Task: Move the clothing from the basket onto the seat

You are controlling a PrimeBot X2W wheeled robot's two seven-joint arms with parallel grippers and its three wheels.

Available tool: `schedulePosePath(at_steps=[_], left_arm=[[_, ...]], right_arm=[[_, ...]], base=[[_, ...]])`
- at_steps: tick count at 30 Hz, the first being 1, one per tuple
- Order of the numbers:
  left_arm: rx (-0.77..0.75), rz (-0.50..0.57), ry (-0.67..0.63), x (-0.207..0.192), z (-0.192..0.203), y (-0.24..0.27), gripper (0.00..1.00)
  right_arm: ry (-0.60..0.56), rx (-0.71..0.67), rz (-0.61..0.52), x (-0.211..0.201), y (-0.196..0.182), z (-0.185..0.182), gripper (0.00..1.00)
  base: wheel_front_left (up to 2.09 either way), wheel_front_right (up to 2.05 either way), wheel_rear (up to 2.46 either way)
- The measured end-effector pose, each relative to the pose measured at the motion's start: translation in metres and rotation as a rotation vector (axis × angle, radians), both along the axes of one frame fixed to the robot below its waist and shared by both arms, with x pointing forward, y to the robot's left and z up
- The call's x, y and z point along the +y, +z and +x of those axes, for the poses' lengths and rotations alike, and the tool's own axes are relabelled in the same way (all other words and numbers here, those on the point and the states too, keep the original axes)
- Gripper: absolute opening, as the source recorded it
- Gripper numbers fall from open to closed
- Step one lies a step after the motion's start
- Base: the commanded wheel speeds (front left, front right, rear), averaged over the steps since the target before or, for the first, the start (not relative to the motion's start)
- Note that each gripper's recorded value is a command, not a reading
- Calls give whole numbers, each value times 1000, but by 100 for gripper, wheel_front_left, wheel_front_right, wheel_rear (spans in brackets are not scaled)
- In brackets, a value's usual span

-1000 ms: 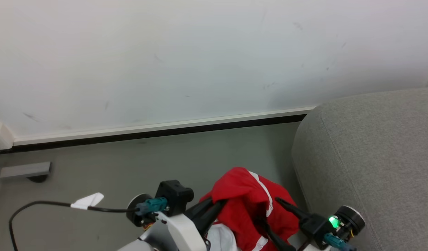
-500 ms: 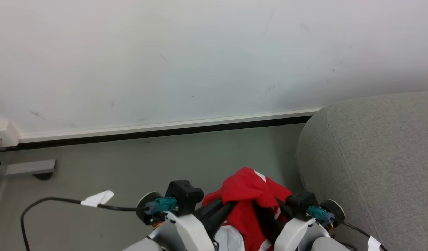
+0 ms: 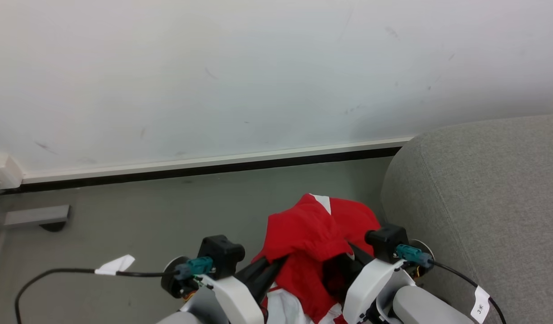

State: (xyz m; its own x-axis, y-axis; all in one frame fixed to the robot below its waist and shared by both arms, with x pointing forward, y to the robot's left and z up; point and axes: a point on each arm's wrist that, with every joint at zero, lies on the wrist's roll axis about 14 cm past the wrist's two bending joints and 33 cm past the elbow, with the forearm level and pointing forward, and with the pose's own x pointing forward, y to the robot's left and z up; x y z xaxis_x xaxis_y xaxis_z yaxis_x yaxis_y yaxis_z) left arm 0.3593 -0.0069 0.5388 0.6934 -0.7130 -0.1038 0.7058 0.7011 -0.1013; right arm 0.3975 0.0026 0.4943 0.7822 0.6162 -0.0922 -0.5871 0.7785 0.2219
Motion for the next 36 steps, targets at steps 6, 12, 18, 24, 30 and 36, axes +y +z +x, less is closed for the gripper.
schedulePosePath(at_steps=[6, 12, 18, 24, 30, 36], left_arm=[[13, -11, 47, 6, 6, -9, 100], [21, -13, 61, 8, 7, -14, 100], [31, -24, 54, 4, 8, -17, 100], [26, -37, 0, -13, 5, -15, 100], [19, -69, -88, -41, -2, -8, 100], [9, -80, -170, -66, -9, -4, 100]], right_arm=[[16, -21, 15, 2, 9, 4, 0], [25, -34, 16, 3, 13, 6, 0], [-7, -80, 32, -10, 30, 18, 0], [-81, -144, 15, -44, 47, 28, 0], [-209, -194, -21, -102, 59, 35, 0], [-345, -233, -44, -163, 69, 28, 0]], base=[[0, 0, 0], [0, 0, 0], [0, 0, 0], [0, 0, 0], [0, 0, 0], [0, 0, 0]])
